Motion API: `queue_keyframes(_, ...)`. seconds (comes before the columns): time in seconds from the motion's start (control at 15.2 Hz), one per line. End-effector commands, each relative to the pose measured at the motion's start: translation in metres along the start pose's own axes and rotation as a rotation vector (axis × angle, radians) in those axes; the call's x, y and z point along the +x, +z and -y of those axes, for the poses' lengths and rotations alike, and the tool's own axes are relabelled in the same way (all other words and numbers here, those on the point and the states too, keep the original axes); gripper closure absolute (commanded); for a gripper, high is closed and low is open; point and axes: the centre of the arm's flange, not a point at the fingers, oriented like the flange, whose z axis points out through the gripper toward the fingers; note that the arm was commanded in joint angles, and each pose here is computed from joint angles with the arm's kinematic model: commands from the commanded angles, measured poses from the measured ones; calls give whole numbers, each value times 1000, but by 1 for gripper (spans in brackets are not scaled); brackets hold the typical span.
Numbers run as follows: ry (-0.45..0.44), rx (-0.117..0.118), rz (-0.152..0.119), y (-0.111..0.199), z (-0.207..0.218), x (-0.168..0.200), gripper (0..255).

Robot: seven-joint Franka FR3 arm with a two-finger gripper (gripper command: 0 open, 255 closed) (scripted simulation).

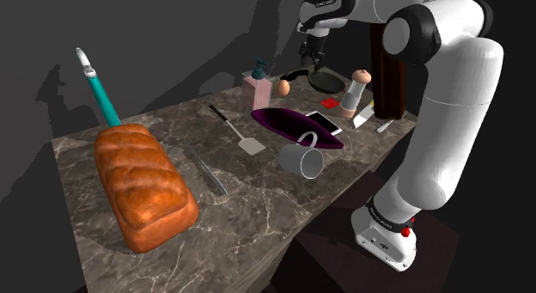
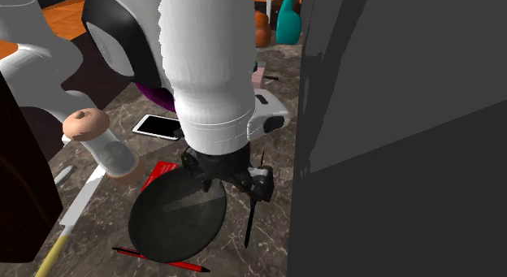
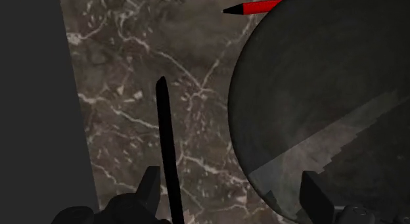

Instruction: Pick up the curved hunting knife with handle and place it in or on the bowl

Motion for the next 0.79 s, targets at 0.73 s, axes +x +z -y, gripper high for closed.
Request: queue_keyframes(0.73, -147, 2, 4, 57, -42, 9, 0)
